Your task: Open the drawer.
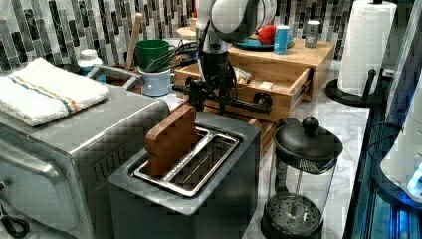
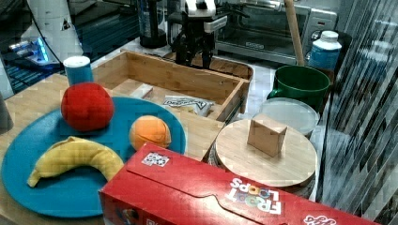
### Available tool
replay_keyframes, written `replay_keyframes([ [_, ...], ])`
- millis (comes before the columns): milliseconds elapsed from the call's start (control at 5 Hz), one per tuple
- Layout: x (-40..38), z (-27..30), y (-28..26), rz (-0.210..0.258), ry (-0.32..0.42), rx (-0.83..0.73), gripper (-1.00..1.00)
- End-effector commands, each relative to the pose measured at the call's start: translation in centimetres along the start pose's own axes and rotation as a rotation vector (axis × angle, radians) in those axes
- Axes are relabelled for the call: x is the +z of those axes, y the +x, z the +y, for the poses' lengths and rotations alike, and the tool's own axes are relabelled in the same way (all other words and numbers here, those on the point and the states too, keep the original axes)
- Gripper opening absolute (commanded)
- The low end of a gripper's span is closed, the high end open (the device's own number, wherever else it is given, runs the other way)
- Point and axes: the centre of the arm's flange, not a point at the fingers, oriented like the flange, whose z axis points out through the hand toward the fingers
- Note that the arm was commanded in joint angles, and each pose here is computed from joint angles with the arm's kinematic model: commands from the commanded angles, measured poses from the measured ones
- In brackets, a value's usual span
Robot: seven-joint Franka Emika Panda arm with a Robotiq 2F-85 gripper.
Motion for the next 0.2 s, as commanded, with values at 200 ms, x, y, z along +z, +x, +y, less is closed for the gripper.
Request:
replay_keyframes([
  [200,-3.08,-12.70,-1.95,0.023,0.091,-0.205,1.00],
])
